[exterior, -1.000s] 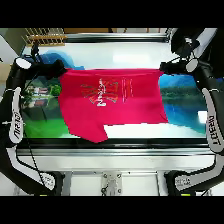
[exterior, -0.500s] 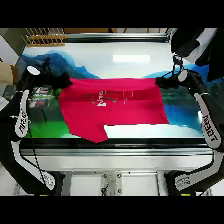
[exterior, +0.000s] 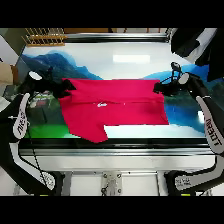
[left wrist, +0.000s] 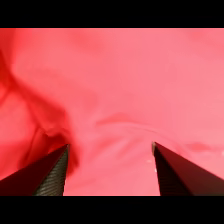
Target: Fold the clothes and pants, and hang the long-sleeved shirts on hangers.
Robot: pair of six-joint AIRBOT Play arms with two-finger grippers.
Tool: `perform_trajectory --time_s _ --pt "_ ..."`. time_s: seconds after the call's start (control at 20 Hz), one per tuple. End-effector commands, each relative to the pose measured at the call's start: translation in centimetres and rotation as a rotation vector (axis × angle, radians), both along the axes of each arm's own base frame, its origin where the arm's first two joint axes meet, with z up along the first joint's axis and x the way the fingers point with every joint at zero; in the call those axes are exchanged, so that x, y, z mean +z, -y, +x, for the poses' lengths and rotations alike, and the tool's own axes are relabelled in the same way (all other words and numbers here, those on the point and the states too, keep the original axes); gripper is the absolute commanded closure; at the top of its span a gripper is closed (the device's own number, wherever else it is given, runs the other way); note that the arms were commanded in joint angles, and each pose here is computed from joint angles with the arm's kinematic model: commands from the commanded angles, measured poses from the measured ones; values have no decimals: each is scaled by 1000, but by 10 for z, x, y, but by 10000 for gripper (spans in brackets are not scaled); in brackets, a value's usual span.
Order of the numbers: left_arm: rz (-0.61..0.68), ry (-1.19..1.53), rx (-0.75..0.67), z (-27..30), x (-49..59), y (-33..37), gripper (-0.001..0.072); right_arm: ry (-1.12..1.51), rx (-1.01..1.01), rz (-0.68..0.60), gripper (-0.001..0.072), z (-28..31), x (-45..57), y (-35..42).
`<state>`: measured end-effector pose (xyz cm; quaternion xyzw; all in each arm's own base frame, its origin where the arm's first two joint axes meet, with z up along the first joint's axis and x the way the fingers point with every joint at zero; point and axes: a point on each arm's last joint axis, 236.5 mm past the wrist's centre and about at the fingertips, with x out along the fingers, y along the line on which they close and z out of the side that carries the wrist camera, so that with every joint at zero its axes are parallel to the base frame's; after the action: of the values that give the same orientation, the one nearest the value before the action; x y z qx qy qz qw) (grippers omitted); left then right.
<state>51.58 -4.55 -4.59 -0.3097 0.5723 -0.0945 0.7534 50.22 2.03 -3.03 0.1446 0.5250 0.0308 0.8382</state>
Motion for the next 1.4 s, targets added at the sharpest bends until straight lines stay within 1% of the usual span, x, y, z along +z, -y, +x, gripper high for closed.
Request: perform_trajectory --time_s 0.0,0.05,0.15,0.3,0.4,0.5,0.6,0.65,0.7,0.75,1.0,1.05,1.15,1.2,1.35 --pt "93 83 15 -10 49 -29 174 -9 52 -88 161 -33 41 22" --pt "160 75 10 -27 52 -42 174 -39 38 -101 161 -53 45 35" --pt "221 2 -12 -71 42 -48 174 -132 -42 -66 161 -102 33 53" --pt "195 -105 -37 -131 16 -31 174 -298 -303 70 161 -173 -8 63" --pt "197 -123 -42 -157 1 -20 173 -365 -437 204 161 -203 -39 51" --pt "199 -133 -31 -176 -11 -11 173 -376 -536 332 160 -210 -61 36" --pt "196 -146 -26 -191 -18 -4 174 -330 -619 402 162 -203 -77 28" --pt "198 -147 -34 -197 -21 -1 174 -306 -646 416 180 -199 -81 26" --pt "198 -150 -34 -202 -22 0 174 -278 -652 403 234 -193 -85 27" --pt "182 -154 -29 -205 -23 4 173 -252 -648 387 245 -187 -86 26" --pt "156 -137 -5 -200 -21 8 174 -158 -604 327 246 -163 -93 15" --pt "159 -138 -3 -200 -22 6 174 -150 -595 320 256 -161 -94 12" --pt "152 -159 39 -201 -22 -2 174 -135 -544 296 684 -160 -93 11" --pt "149 -170 65 -202 -23 -9 174 -136 -535 293 697 -161 -93 10" --pt "128 -216 149 -212 -33 -32 174 -138 -535 293 697 -161 -93 10"
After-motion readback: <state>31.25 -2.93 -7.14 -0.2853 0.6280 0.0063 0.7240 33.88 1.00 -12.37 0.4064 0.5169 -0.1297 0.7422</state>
